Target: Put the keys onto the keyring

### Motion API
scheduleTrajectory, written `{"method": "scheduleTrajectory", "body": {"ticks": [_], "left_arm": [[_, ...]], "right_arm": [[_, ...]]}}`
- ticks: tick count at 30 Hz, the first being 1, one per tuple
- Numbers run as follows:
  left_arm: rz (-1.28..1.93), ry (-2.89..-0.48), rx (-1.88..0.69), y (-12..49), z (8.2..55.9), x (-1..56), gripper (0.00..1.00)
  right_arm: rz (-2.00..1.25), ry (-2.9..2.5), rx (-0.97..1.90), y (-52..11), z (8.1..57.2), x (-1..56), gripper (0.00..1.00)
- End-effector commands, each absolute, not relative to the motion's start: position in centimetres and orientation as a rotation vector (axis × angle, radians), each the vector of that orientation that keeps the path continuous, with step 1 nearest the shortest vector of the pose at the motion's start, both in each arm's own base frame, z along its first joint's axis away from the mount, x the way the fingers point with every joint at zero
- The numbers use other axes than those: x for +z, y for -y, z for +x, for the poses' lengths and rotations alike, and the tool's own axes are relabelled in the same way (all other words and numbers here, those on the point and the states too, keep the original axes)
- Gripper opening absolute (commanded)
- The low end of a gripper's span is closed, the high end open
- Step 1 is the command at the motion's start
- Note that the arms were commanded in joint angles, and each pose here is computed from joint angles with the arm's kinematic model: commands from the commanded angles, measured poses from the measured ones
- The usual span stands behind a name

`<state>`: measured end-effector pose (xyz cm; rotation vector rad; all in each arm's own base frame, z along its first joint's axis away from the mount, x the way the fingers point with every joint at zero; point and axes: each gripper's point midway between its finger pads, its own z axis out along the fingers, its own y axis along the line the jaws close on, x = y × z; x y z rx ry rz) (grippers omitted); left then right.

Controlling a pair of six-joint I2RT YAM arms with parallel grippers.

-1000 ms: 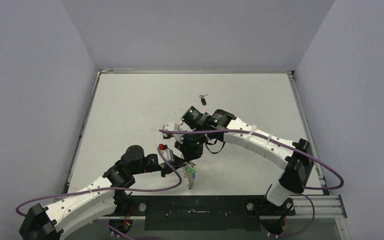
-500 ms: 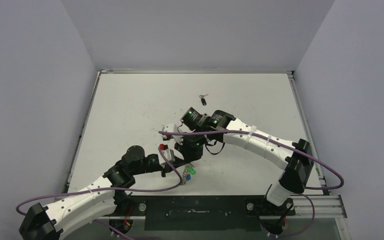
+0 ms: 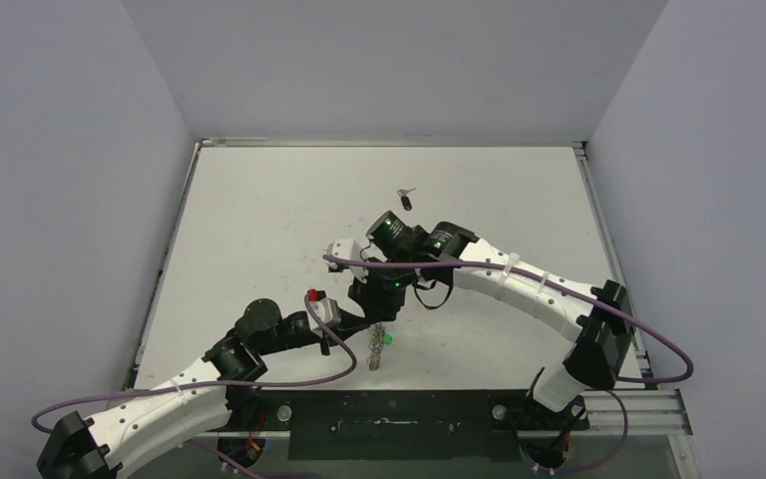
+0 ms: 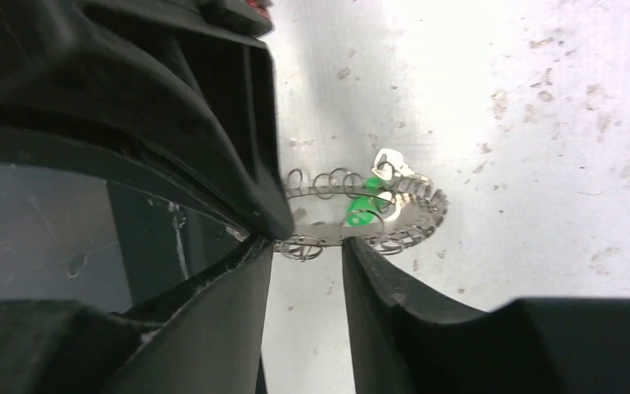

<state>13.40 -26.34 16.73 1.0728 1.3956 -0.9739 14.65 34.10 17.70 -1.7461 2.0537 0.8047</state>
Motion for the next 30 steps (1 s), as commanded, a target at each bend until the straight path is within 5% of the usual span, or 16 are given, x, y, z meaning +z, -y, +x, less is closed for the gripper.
{"method": "scheduleTrajectory", "body": {"ticks": [1, 9, 19, 27, 30], "left_arm": [[0.965, -1.255, -0.982, 26.2, 13.7, 20.2, 0.0], [0.925, -1.233, -0.958, 25.5, 13.7, 20.1, 0.0], [0.885, -1.328, -0.984, 25.9, 14.3, 18.5, 0.0], [0.806, -1.517, -1.003, 26.2, 15.4, 16.1, 0.28], [0.724, -1.625, -0.996, 26.0, 16.1, 14.9, 0.38]], "right_arm": [[-1.586, -1.904, 0.85, -34.6, 16.8, 21.0, 0.41], [-1.461, -1.624, 1.0, -33.3, 17.0, 23.5, 0.53], [-1.203, -1.845, 0.864, -29.1, 20.5, 19.2, 0.69], [-0.768, -1.956, 0.683, -23.3, 24.0, 17.4, 0.99], [-0.502, -2.033, 0.567, -19.8, 25.4, 16.3, 1.0]]}}
